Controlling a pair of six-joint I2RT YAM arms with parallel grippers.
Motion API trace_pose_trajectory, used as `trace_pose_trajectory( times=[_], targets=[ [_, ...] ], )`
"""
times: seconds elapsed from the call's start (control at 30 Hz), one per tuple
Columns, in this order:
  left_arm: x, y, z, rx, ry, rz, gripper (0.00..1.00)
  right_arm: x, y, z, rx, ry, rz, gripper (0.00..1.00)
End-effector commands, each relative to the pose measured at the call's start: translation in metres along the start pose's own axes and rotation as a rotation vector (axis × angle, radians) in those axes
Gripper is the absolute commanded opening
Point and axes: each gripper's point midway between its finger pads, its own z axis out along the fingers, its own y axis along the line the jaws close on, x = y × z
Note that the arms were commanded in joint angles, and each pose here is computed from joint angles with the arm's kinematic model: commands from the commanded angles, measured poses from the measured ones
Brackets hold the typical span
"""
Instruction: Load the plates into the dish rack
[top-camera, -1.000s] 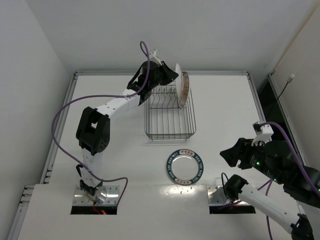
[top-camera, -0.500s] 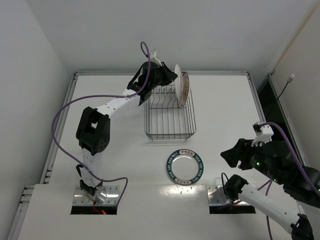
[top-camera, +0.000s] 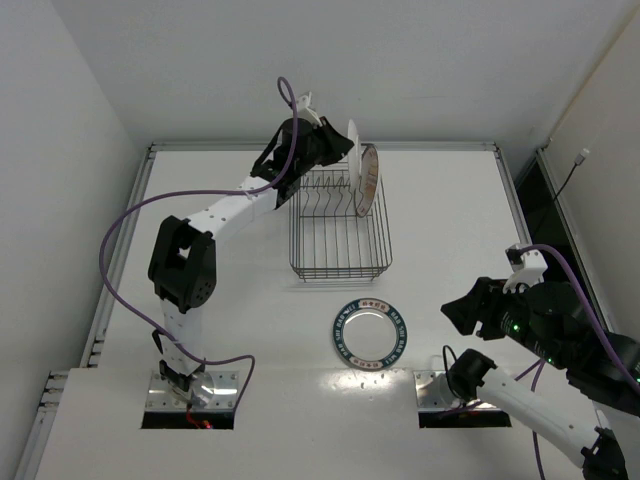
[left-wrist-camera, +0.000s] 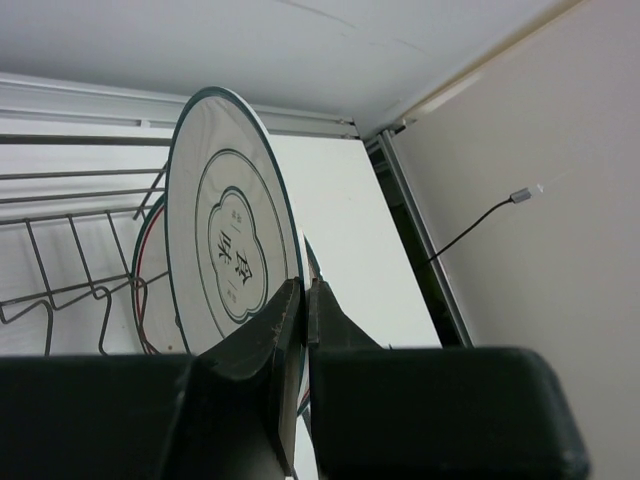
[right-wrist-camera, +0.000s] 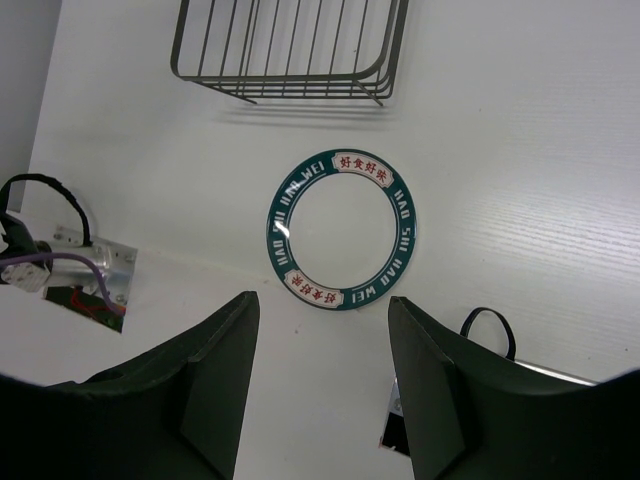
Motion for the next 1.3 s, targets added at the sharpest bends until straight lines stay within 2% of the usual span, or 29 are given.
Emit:
trace_pose_trajectory(
  times=[0.0, 0.43, 0.8, 0.97, 1.03, 1.2, 1.27],
  targets=[
    [-0.067, -0.063, -0.027, 0.139, -0.165, 0.027, 0.0, -0.004, 0.002, 0.003, 0.0, -0.013, 0.014, 0.52],
    [-0.042, -0.056, -0.017, 0.134, -0.128, 0.007, 0.0, -0.002, 0.001, 0.002, 0.006, -0.006, 0.012, 0.52],
    [0.009, -0.005, -0.014, 0.024, -0.034, -0.009, 0.0, -0.001, -0.001, -0.002, 0.006, -0.006, 0.022, 0.52],
    [0.017, 0.003, -0.012, 0.0, -0.008, 0.017, 0.0, -0.003, 0.0, -0.004, -0.005, -0.02, 0.026, 0.52],
    [0.023, 0.001, -0.008, -0.01, 0.018, 0.03, 0.0, -0.005, 0.002, -0.003, -0.01, -0.028, 0.028, 0.55],
    [0.037, -0.001, -0.003, -0.022, 0.051, 0.06, 0.1, -0.005, 0.004, 0.005, 0.0, -0.013, 0.024, 0.56],
    [0.041, -0.002, -0.001, -0.01, 0.072, 0.059, 0.24, -0.001, 0.004, 0.013, 0.007, -0.004, 0.033, 0.56]
  ],
)
